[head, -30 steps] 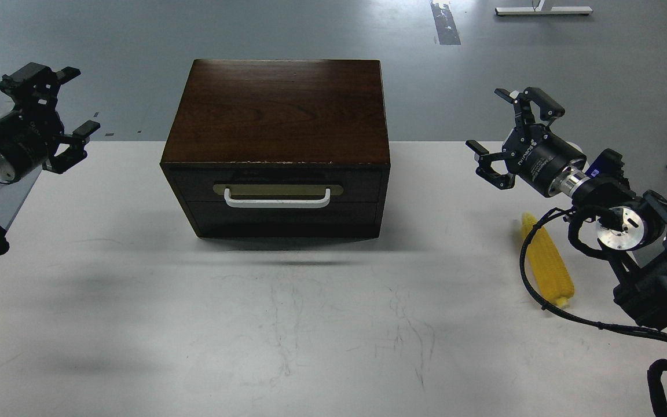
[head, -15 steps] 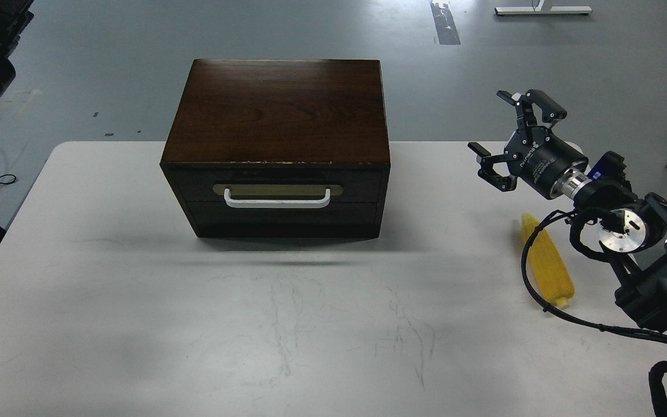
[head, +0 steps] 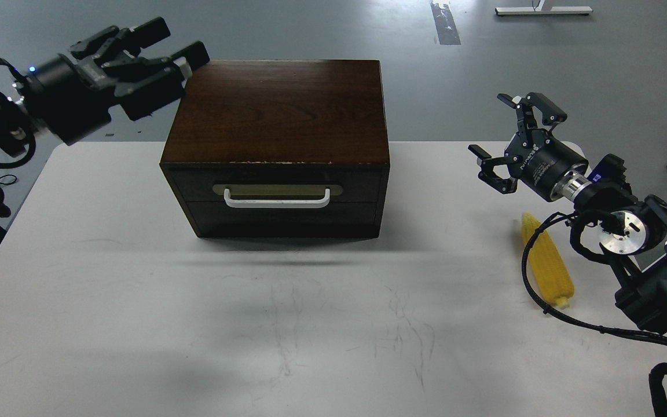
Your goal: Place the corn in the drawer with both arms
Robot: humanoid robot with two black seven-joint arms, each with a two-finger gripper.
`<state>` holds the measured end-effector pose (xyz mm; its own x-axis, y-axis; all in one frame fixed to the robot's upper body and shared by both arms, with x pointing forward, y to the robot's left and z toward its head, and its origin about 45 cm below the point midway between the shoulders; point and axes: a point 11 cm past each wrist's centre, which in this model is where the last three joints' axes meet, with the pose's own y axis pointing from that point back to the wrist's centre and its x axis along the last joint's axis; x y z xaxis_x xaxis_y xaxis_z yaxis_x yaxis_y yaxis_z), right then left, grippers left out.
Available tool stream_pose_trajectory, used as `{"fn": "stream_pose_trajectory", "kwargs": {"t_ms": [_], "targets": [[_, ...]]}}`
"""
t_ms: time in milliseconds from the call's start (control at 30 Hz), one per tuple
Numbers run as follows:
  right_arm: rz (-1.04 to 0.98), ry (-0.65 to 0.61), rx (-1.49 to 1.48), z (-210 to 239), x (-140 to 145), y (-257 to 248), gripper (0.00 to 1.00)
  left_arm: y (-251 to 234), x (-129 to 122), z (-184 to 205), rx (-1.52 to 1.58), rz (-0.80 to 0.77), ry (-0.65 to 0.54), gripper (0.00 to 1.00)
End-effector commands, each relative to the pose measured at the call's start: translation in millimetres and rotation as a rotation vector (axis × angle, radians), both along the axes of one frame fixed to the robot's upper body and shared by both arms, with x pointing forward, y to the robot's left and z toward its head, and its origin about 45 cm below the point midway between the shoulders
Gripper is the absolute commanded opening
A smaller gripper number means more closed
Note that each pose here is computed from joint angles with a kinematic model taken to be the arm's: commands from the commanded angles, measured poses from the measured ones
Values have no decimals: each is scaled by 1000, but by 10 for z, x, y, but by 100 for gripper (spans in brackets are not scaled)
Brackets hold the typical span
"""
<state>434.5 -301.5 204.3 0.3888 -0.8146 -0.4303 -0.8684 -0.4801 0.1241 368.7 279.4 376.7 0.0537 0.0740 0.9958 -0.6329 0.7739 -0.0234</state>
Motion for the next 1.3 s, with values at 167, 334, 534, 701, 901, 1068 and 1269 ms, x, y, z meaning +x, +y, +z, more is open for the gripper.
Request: {"fn": "stream_pose_trajectory", "kwargs": {"t_ms": [167,334,534,701,901,1068,1269], "targets": [[-5,13,0,-57,-29,-20,100,-419,-82,-280,390,-194,-237,98],[-4,15,2,-65,-30,-10,100,-637,-271,-484,450,-307,-257,98],[-6,14,3,-62,-28,-13,100,-756,-361,-614,438,-354,-228,98],[-9,17,5,-75,-34,-19,100,-784,-392,-796,449,-370,-175,98],[-9,17,5,-75,-34,-19,100,-782,-413,-1128,517,-375,-31,98],[-9,17,5,-75,-34,-19,100,-821,-429,-1188,529,-386,-3,98],[-9,18,5,-82,-38,-20,100,-899,-370,-1239,532,-385,16,98]]}}
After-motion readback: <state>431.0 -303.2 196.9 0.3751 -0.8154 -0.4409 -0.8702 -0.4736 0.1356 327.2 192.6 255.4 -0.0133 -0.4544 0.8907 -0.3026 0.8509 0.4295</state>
